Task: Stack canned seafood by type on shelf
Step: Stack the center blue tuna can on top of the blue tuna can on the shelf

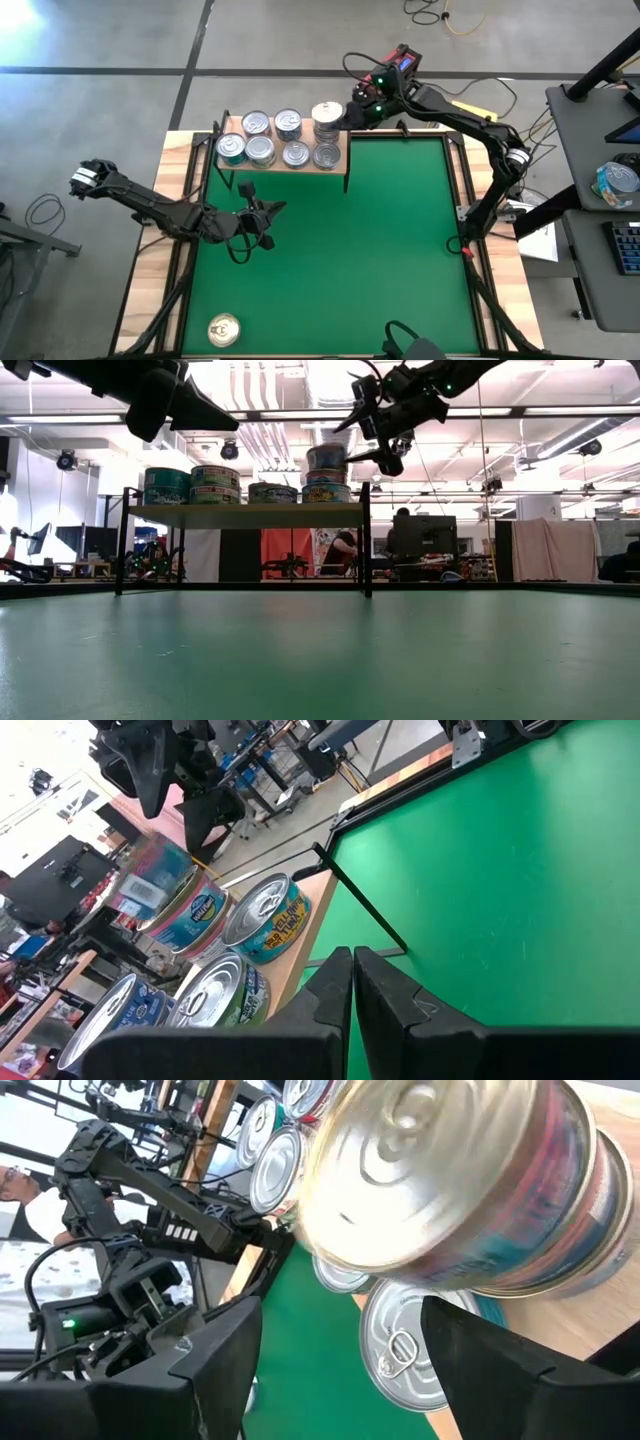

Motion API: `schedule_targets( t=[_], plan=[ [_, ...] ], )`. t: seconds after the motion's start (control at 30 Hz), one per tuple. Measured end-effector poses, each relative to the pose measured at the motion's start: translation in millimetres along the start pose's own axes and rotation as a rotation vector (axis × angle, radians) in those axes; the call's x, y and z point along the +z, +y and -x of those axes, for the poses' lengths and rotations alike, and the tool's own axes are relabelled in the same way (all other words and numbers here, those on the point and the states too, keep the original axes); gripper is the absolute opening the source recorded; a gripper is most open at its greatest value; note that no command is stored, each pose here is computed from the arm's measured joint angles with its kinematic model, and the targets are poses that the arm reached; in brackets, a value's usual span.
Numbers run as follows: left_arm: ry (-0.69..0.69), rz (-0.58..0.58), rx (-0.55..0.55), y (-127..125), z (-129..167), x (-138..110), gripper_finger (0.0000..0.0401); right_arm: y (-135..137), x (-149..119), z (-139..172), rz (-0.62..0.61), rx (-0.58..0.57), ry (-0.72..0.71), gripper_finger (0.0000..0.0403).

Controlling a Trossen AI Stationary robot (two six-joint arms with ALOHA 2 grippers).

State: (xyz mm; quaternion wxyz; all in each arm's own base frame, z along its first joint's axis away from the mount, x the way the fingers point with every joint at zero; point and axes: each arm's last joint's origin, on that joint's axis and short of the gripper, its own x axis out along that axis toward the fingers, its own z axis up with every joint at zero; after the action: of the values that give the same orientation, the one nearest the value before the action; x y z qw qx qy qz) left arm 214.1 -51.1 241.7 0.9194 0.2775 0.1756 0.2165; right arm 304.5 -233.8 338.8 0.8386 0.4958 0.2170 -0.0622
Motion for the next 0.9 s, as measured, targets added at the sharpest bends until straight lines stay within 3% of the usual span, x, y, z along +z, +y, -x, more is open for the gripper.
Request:
schedule_targets(
  t=[0.23,0.63,0.77,0.9],
  plan=[
    [0.0,0.001,0.0,0.0,0.0,0.0,0.0,0.6,-0.6,-0.7,0.001,0.002,0.003,0.0269],
    [0.0,0.009,0.0,0.0,0.0,0.0,0.0,14.2,2.8,10.1,0.042,0.014,0.003,0.0246],
    [0.0,0.028,0.0,0.0,0.0,0.0,0.0,21.9,-3.2,22.1,0.099,-0.044,0.028,0.024],
    [-0.009,0.064,-0.012,-0.2,0.0,0.6,0.0,26.7,-9.5,36.0,0.201,-0.197,-0.004,0.0228]
  ],
)
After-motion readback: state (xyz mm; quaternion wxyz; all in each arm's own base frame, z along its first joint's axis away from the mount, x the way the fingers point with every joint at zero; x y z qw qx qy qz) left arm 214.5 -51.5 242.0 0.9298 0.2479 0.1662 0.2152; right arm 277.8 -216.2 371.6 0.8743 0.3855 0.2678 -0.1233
